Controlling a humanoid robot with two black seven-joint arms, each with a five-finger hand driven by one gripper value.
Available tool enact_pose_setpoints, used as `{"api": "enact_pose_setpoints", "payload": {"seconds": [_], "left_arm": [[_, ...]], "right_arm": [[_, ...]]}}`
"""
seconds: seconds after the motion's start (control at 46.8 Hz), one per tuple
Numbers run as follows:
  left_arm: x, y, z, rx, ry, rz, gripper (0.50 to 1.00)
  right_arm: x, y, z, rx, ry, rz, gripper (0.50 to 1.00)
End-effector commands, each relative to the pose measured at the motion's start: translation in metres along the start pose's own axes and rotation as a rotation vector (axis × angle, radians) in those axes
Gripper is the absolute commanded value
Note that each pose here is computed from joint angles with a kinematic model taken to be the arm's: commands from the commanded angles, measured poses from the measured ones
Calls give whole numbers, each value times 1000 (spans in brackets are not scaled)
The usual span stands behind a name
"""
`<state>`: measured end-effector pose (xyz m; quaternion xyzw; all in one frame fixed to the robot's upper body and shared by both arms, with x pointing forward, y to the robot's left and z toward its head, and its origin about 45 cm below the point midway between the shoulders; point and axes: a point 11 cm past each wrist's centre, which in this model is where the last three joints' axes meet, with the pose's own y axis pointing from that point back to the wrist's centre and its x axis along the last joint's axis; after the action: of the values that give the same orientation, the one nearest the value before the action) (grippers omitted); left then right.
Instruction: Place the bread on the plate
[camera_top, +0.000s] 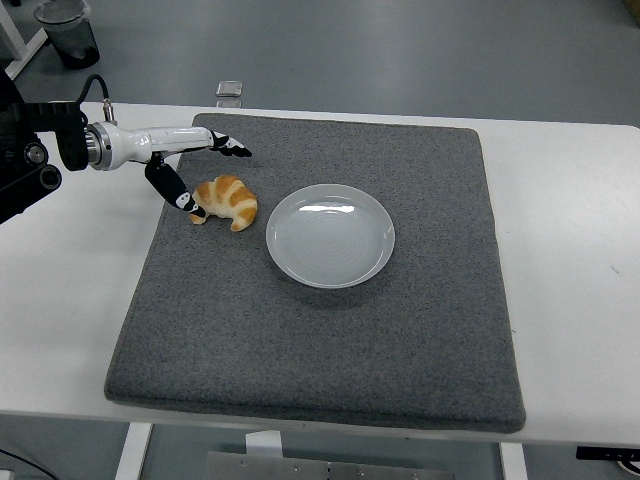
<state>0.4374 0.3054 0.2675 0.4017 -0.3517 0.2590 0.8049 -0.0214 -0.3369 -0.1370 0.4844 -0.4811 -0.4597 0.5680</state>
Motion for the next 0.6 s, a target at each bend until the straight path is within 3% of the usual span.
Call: {"api": "enact_pose_setpoints", "payload": {"seconds": [0.0, 0.235, 0.577], "left_arm": [[-2, -1, -3, 9, 6, -1, 979], [-6, 0, -15, 44, 28, 2, 979], [-19, -25, -12, 44, 48, -5, 958]], "right_arm": [[0, 0, 0, 1, 0, 0, 932], [0, 0, 0, -1, 0, -1, 932], [0, 0, 0, -1, 0, 0, 932]]}}
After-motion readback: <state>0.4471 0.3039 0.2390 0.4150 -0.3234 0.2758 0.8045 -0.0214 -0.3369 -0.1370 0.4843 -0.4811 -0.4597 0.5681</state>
